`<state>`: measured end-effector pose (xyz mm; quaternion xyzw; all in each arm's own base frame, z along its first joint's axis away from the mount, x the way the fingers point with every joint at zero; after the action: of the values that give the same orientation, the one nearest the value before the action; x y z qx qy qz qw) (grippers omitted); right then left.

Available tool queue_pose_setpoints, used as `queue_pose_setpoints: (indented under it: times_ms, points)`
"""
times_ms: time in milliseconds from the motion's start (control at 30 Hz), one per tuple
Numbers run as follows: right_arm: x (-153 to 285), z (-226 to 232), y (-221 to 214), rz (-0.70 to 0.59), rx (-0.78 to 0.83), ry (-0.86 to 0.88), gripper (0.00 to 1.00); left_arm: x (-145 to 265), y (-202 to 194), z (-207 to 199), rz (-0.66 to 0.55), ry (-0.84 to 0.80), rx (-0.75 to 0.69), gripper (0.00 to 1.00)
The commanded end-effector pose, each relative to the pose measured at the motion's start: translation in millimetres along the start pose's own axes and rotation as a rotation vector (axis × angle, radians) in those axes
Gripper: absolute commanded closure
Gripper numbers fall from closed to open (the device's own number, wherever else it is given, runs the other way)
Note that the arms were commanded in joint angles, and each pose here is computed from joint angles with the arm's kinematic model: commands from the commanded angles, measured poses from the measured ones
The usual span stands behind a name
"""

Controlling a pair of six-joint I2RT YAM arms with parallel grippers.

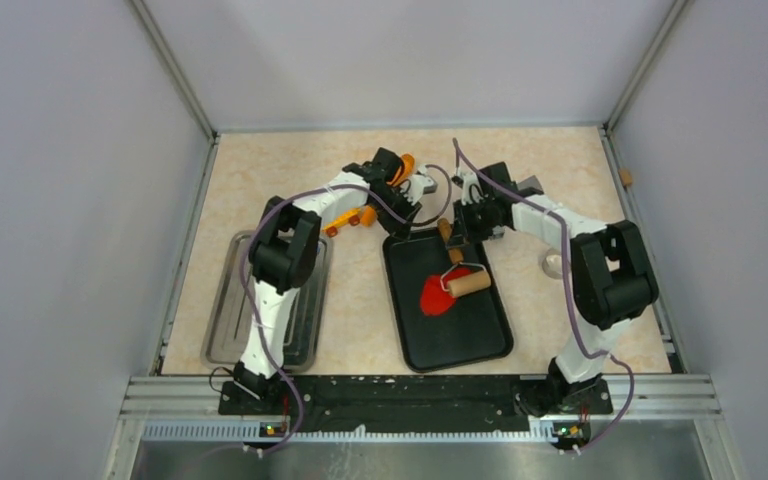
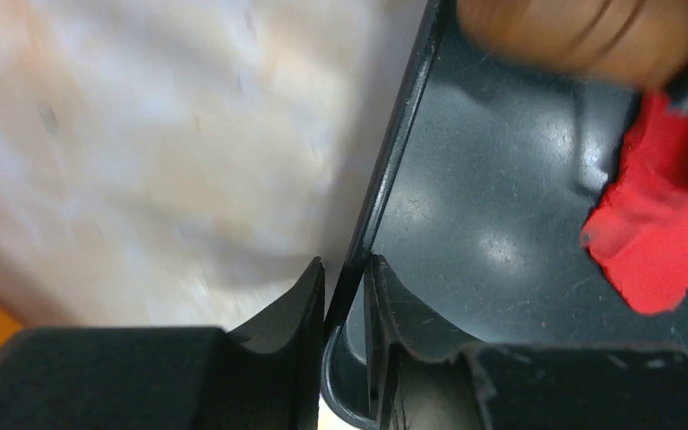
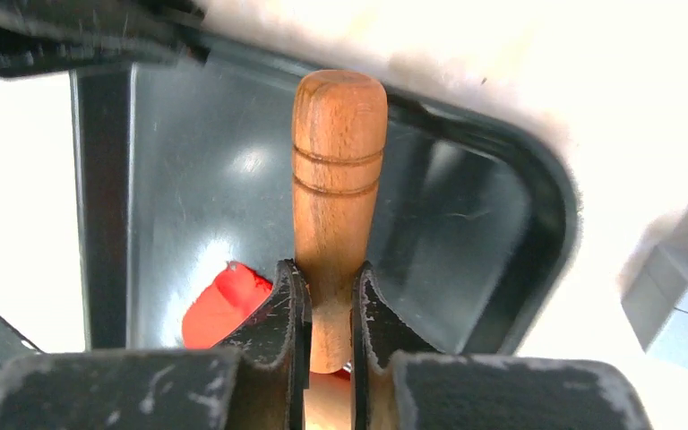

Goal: Roll out the dumpling wrappers from the dough

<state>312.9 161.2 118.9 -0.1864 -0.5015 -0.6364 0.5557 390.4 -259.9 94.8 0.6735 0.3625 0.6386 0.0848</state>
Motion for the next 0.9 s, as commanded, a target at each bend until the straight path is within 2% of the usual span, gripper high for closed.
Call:
queue_pose_setpoints:
  times_ms: [0,100,200,367,467,533,700,867]
  points:
    - [63.4,34.5,52.7,-0.199,0.009,0.034,1.00,42.2,-29.2,-24.4,0.078,0.054,0.163,1.00]
    - [106.8,43.2,57.8,-0.277,-0.036,0.034,1.00,73.7,-42.3,-46.6,0.014,0.118,0.323,1.00]
    - [126.6,41.4,50.3,-0.293,-0.082,0.010,1.00,96.4,-53.9,-69.8,-0.063,0.197,0.463,1.00]
    - [137.5,34.5,39.3,-0.309,-0.209,-0.005,1.00,113.9,-74.8,-93.2,-0.127,0.343,0.749,1.00]
    - [141.2,30.8,41.2,-0.344,-0.292,-0.034,1.00,119.9,-85.4,-88.0,-0.175,0.490,0.883,1.00]
    - [141.4,32.5,43.9,-0.349,-0.305,-0.021,1.00,118.5,-90.2,-81.8,-0.179,0.522,1.003,1.00]
    - [135.6,33.3,48.8,-0.341,-0.317,0.007,1.00,96.0,-95.2,-80.9,-0.186,0.407,1.012,1.00]
    - [131.5,34.1,52.2,-0.345,-0.339,0.025,1.00,89.4,-103.2,-86.9,-0.148,0.323,0.902,1.00]
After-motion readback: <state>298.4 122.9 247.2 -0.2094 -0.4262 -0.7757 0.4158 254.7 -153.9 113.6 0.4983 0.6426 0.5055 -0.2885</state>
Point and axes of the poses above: each gripper's point midway between its finger pads, its own x axis back along the fingers, its own z axis along the line the jaws close on, y = z × x, the point moved 8 cm from there along x, back along the fingers, and after that the axes turned 8 degrees about -x, right-handed, at the moved point
